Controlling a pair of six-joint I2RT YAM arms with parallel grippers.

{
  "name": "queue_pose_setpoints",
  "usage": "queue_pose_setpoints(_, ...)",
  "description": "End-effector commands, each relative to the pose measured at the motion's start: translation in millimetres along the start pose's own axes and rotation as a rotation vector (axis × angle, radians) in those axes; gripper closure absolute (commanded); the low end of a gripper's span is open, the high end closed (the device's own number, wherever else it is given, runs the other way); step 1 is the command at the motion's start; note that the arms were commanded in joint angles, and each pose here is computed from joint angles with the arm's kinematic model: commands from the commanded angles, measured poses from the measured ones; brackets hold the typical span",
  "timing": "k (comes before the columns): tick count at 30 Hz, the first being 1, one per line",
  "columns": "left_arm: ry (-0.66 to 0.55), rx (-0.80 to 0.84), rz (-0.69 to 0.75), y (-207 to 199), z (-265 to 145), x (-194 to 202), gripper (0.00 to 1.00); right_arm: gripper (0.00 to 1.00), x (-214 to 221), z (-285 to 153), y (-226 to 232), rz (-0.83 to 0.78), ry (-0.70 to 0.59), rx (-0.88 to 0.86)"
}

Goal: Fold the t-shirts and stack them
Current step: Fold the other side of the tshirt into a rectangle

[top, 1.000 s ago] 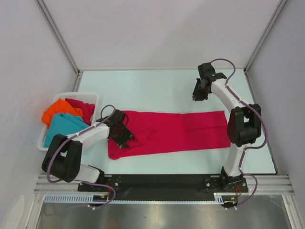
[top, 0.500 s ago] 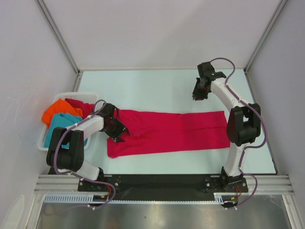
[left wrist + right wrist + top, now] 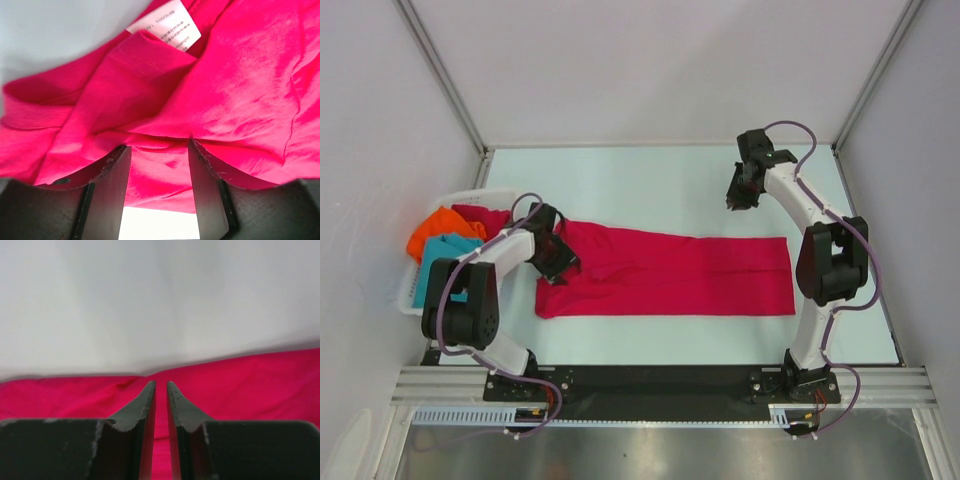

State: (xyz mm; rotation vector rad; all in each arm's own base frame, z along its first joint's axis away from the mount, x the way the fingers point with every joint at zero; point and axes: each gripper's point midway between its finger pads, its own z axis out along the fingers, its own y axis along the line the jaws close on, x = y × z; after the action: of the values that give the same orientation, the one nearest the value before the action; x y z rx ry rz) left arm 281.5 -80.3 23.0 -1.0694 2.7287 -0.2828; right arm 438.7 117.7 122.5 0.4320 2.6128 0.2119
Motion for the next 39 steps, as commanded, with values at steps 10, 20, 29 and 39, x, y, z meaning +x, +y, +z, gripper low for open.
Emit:
queue_pose_setpoints(10,-0.129,0.005,0.039,-6.1,-8.3,-39.7,0.45,0.80,-19.9,-21.9,13.9,-0.012,-0.060,-0.038)
queue_pose_setpoints(20,-0.063,0.129,0.227,-21.7,-7.1,27.3,0.44,0.80,-10.4,-17.6,23.5,-0.023,-0.050,-0.052)
queue_pose_setpoints(29,-0.176,0.149,0.493,-59.3,-34.6,62.0,0.42,0.80,3.1,-9.2,47.8,-0.057,-0.023,-0.077)
queue_pose_setpoints(39,-0.328,-0.080,0.499,-28.8,-53.0,30.9,0.40,0.80,11.0,-4.2,51.7,-0.078,0.000,-0.082)
